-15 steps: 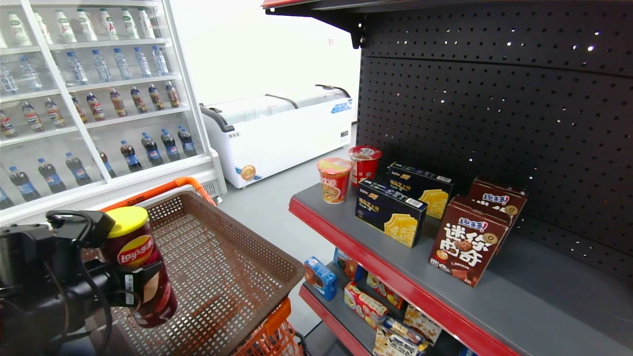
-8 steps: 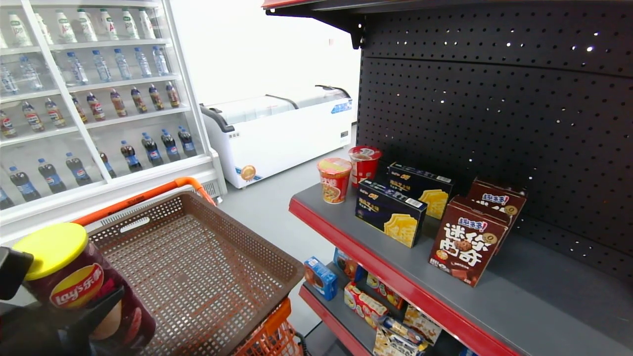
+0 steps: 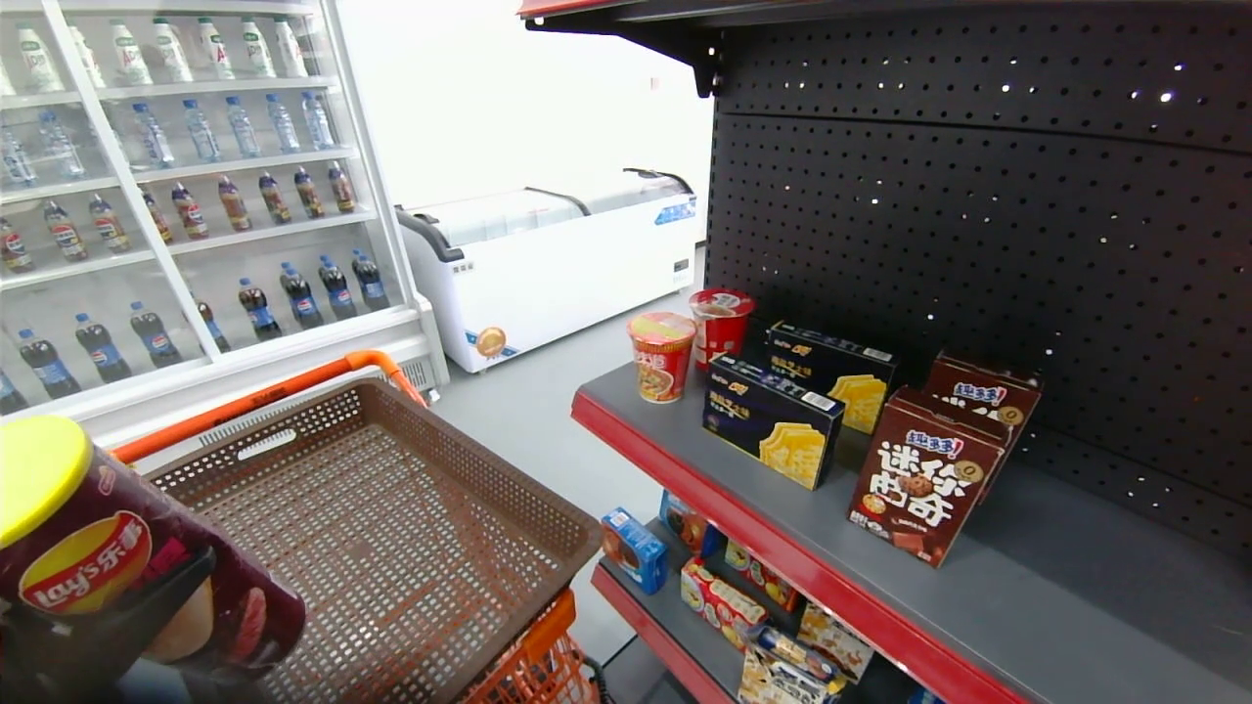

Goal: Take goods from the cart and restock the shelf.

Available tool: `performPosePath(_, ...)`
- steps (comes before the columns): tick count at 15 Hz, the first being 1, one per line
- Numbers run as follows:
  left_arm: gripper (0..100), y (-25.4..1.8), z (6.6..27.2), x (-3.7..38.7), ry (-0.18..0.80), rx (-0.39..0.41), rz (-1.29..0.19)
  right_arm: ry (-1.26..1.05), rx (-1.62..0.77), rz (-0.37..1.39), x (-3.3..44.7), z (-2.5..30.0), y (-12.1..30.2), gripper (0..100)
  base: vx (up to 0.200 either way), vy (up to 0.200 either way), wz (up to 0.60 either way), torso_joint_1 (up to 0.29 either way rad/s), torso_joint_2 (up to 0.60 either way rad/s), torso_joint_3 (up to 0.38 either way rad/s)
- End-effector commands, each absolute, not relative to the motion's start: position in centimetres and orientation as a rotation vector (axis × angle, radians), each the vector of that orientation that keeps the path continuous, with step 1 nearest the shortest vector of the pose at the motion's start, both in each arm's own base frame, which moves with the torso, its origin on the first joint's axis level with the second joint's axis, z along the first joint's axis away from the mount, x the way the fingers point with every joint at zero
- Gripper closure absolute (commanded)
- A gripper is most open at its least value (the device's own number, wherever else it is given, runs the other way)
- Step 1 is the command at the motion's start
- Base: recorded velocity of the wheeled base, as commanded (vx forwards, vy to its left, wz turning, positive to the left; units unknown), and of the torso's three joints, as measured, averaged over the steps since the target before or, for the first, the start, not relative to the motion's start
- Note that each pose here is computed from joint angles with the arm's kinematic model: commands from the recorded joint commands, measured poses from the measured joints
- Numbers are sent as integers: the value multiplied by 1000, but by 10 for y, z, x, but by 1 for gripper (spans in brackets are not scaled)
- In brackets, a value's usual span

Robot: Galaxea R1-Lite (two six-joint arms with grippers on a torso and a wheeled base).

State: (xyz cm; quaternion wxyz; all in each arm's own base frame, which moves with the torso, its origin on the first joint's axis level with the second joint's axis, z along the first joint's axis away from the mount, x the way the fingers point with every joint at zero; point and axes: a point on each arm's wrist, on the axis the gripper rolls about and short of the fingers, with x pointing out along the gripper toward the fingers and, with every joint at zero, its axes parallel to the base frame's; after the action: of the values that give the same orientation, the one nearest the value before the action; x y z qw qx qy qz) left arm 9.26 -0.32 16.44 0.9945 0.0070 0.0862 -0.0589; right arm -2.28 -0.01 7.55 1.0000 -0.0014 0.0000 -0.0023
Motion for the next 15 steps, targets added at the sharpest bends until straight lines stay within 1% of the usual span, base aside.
performPosePath(1, 100, -3, 169, 90, 147, 14, -116, 0, -6, 2, -23, 75, 0, 0, 0, 0, -600, 2, 2, 7)
performPosePath(5, 100, -3, 172, 86, 118, 16, -110, 0, -5, 5, -23, 75, 0, 0, 0, 0, -600, -2, -1, 2)
performPosePath(15, 100, -2, 171, 84, 114, 14, -102, 0, -5, 3, -23, 75, 0, 0, 0, 0, -600, 5, 1, 3)
